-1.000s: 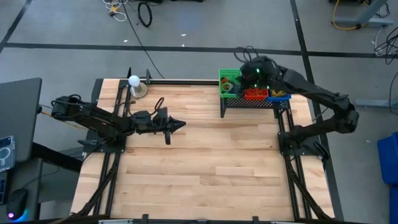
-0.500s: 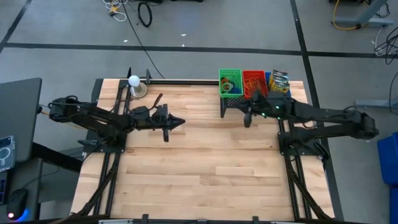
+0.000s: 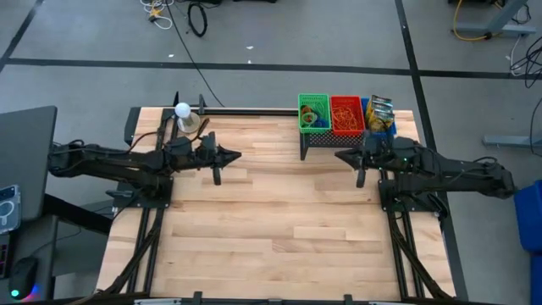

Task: Pick & Place Office Desk Supplies
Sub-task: Return to Home Position

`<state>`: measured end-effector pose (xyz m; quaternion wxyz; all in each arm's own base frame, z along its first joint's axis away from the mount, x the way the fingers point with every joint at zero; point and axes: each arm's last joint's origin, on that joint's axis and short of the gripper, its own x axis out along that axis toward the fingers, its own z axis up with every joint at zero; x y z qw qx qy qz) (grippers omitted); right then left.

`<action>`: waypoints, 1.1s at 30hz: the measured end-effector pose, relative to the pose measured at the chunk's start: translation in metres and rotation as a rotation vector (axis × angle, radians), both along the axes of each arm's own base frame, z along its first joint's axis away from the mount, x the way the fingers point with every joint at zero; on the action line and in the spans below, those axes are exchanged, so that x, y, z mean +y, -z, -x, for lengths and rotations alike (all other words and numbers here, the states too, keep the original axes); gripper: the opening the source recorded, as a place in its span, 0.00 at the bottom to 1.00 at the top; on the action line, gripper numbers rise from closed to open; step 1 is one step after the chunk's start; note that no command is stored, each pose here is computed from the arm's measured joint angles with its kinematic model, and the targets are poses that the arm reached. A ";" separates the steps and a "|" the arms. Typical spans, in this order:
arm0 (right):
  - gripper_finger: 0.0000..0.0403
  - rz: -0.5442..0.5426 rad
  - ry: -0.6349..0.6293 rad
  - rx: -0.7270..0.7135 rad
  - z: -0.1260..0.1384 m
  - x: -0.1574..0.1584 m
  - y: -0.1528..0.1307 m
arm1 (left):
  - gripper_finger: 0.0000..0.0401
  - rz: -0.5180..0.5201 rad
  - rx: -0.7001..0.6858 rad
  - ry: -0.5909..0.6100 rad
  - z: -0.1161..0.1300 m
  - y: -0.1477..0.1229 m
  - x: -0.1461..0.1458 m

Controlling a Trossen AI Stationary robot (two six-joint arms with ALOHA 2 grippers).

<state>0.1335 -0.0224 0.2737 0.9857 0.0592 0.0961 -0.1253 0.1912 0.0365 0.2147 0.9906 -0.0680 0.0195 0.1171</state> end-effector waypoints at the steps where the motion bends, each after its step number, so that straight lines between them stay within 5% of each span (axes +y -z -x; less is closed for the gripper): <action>1: 0.01 0.015 -0.012 -0.013 0.003 0.001 0.004 | 0.01 -0.008 0.003 -0.003 0.001 0.000 0.001; 16: 0.00 -0.070 -0.057 -0.305 0.035 0.007 0.051 | 0.01 0.010 -0.227 -0.117 0.058 0.034 -0.004; 33: 0.00 -0.087 0.032 -0.410 0.040 0.005 0.087 | 0.01 -0.028 -0.192 -0.211 0.097 0.035 -0.010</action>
